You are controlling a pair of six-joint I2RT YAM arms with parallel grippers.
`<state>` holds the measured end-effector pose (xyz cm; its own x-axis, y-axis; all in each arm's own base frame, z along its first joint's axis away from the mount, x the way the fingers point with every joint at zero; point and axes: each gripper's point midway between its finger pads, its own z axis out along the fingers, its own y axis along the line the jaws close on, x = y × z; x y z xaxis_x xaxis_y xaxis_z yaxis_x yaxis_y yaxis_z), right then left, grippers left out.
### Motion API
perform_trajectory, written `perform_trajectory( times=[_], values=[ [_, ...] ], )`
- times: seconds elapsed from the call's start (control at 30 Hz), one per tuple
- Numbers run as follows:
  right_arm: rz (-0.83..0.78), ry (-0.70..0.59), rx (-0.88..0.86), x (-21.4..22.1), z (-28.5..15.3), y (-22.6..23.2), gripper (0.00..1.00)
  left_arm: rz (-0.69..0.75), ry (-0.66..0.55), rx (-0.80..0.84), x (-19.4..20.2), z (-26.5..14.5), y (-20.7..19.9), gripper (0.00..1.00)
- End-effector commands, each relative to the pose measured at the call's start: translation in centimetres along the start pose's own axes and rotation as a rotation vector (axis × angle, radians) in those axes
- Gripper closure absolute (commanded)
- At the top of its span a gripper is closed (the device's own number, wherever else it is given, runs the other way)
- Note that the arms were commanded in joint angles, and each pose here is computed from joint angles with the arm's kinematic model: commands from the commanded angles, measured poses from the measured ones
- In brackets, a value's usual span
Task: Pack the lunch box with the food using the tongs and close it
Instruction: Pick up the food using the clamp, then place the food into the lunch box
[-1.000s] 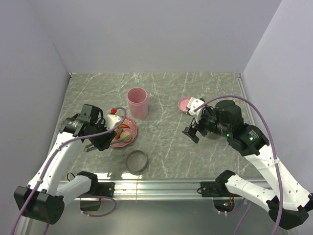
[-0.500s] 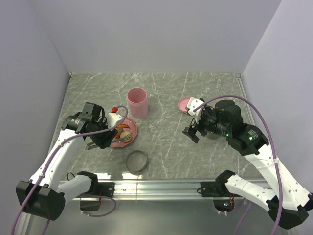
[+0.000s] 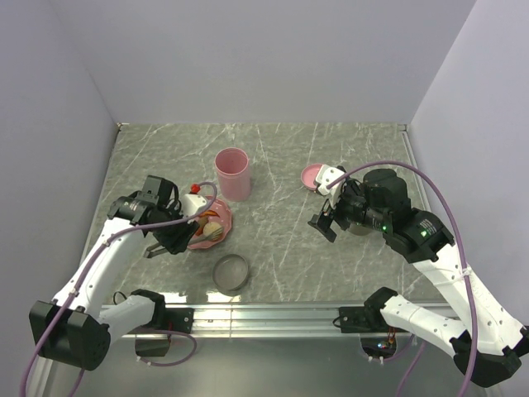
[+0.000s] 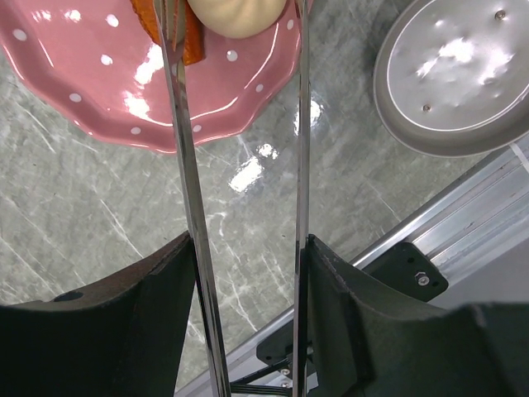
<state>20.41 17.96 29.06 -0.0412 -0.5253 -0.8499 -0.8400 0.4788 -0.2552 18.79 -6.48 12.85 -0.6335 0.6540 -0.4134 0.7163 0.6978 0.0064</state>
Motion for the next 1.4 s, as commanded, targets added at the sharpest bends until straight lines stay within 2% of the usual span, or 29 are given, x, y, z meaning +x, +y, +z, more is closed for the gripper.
perform_trajectory(
  times=[0.0,0.2,0.53,0.87,1.07,1.3,1.37],
  values=[
    [-0.015,-0.020,0.017,-0.8,-0.2,-0.6,0.00,0.013,0.006,0.006,0.0,0.4,0.1,0.42],
    [-0.016,-0.015,0.021,-0.6,-0.3,-0.6,0.00,0.011,0.020,0.014,0.2,0.7,0.1,0.42],
    [-0.017,-0.017,0.026,-0.6,-0.4,-0.6,0.00,0.000,-0.020,0.002,-0.9,-0.6,0.2,0.58],
    [-0.011,-0.028,0.027,-1.1,-0.4,-0.7,0.00,-0.031,-0.079,-0.013,-2.5,-2.4,0.1,0.69],
    [-0.009,-0.031,0.027,-1.1,-0.3,-0.7,0.00,-0.033,-0.186,0.016,-5.2,-5.0,-0.6,0.72],
    [-0.003,-0.039,0.032,-1.5,-0.2,-0.9,0.00,0.012,-0.377,0.067,-9.9,-10.0,-1.9,0.72],
    [-0.002,-0.042,0.033,-1.6,-0.3,-1.0,0.00,-0.020,-0.412,0.080,-11.2,-10.8,-2.0,0.73]
  ],
)
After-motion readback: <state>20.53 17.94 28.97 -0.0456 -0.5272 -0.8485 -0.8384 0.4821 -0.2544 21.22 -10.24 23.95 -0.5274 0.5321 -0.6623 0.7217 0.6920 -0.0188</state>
